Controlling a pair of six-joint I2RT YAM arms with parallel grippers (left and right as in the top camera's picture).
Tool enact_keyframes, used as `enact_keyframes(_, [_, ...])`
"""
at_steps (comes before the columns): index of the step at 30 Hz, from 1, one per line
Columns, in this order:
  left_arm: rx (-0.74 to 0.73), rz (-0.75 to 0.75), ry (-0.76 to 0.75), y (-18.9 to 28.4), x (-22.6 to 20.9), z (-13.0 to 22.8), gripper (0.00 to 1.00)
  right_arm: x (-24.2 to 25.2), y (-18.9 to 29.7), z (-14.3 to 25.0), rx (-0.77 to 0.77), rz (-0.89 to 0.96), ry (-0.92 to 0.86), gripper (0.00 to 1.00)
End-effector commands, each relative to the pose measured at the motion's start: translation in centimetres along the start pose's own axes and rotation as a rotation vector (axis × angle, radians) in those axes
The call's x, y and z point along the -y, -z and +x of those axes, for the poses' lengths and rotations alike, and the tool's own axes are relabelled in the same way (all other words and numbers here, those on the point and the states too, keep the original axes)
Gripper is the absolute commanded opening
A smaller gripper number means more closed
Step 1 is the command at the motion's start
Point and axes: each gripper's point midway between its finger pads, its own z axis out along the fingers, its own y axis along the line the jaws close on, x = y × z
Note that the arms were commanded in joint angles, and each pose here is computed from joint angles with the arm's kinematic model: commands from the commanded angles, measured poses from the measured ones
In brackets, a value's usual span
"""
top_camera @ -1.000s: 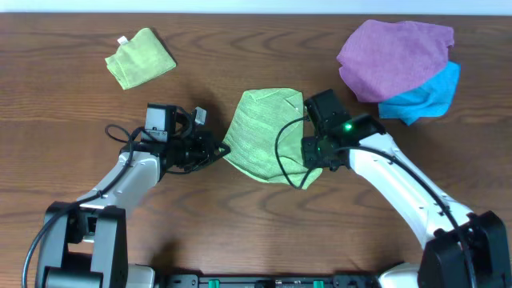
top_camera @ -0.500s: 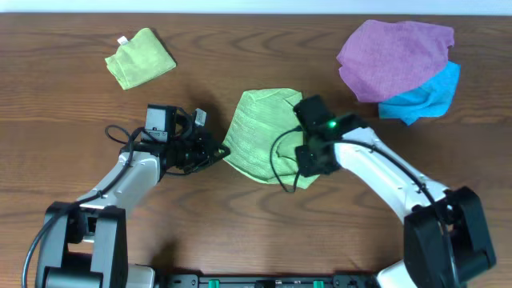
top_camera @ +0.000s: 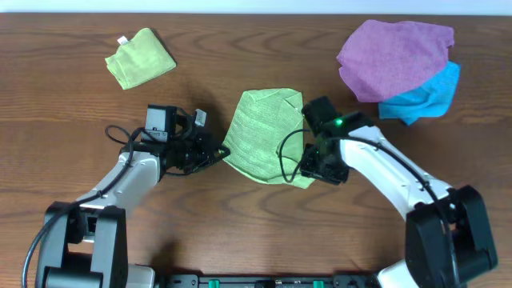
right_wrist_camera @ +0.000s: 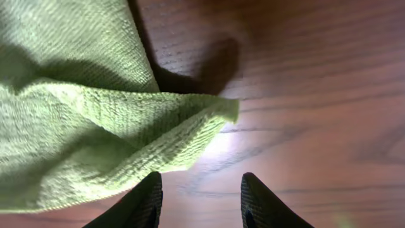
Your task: Fold the cloth
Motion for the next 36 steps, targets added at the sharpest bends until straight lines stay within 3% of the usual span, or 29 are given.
enact_keyframes(1, [0.013,0.003,-0.035,0.3,0.4,-0.4,0.06,-0.3,-0.7,0.6,-0.032,-0.033,-0.15,0.39])
enact_keyframes(36, [0.014,0.003,-0.036,0.3,0.4,-0.4,0.06,-0.4,-3.2,-1.5,0.046,-0.025,-0.262,0.35])
